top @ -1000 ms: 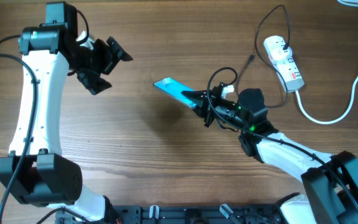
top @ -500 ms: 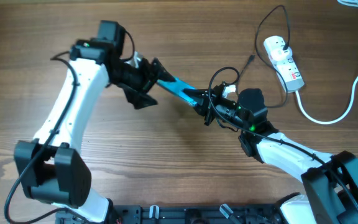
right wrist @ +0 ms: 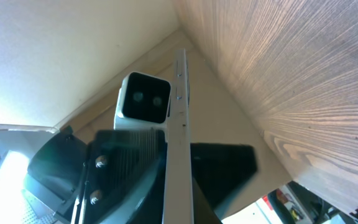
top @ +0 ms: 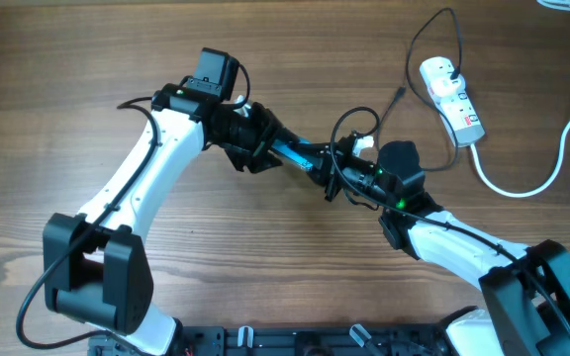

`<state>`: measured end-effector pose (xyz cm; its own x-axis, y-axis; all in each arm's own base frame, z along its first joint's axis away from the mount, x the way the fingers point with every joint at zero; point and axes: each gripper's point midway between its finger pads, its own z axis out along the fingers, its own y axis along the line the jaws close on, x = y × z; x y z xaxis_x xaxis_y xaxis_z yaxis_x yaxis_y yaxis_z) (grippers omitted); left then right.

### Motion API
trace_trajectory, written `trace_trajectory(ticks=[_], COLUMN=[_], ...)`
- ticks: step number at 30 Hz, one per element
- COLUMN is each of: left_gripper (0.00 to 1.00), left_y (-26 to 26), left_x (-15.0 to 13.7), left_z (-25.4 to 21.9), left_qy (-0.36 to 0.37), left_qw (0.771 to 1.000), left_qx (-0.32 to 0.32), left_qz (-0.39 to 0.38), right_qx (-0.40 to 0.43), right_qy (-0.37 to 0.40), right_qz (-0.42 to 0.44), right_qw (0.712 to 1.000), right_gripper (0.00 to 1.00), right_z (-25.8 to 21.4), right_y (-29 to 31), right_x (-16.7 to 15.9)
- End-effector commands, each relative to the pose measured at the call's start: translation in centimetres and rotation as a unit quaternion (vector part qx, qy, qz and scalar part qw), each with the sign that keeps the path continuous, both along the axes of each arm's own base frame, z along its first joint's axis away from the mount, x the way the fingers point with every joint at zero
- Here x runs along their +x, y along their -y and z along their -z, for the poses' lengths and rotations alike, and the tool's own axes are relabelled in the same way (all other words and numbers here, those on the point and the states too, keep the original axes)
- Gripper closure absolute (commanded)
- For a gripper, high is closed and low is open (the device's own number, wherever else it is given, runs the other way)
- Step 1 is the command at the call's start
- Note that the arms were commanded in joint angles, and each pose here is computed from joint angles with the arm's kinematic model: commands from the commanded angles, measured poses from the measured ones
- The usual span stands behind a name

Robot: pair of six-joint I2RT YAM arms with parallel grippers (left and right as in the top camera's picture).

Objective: Plug charger to phone and switch on socket
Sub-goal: 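Regrasp the phone's other end with the left gripper, then open the right gripper and pull it back from the phone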

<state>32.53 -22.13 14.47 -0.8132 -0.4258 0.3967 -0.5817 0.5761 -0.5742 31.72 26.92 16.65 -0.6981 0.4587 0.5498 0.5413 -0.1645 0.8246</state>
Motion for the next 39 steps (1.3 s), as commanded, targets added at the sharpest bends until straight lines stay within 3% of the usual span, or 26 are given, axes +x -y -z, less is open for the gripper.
trace_trajectory(ticks=[1,4,11,15,23,30,35,39], left_gripper=[0.63,0.76,0.8,0.96,0.96,0.96,0.96,0.96], left_y=[-0.9,-1.0,-1.5,-2.0,-2.8,-4.4,-6.0,-5.8], left_x=[0.2,0.5,1.7,2.1,3.2,4.7,5.5,5.5], left_z=[0.0,0.0,-0.2,0.2,0.7,-0.2,-0.8,-2.1], left_qy=[-0.013,-0.011,-0.004,-0.003,0.01,0.031,0.054,0.08], left_qw=[0.999,0.999,0.998,0.997,0.993,0.993,0.994,0.993], left_qx=[0.008,0.007,0.003,0.022,0.048,0.019,-0.003,-0.064], left_qz=[-0.03,-0.034,-0.06,-0.074,-0.103,-0.111,-0.1,-0.059], right_qx=[0.01,0.004,0.003,0.004,0.005,-0.002,-0.044,-0.143], right_qy=[0.015,0.003,0.0,0.002,0.001,-0.012,-0.043,0.054], right_qz=[0.001,0.001,0.001,-0.002,-0.013,-0.016,-0.016,-0.022], right_qw=[1.0,1.0,1.0,1.0,1.0,1.0,0.998,0.988], right_gripper=[0.96,0.96,0.96,0.96,0.95,0.74,0.66,0.58], right_z=[-1.3,-0.7,-0.5,-0.6,-0.7,0.0,2.6,4.6], right_y=[-0.2,-0.2,-0.2,-0.2,-0.4,-0.4,0.0,0.8], right_x=[0.3,0.3,0.3,0.2,-0.1,-0.3,-0.8,-0.4])
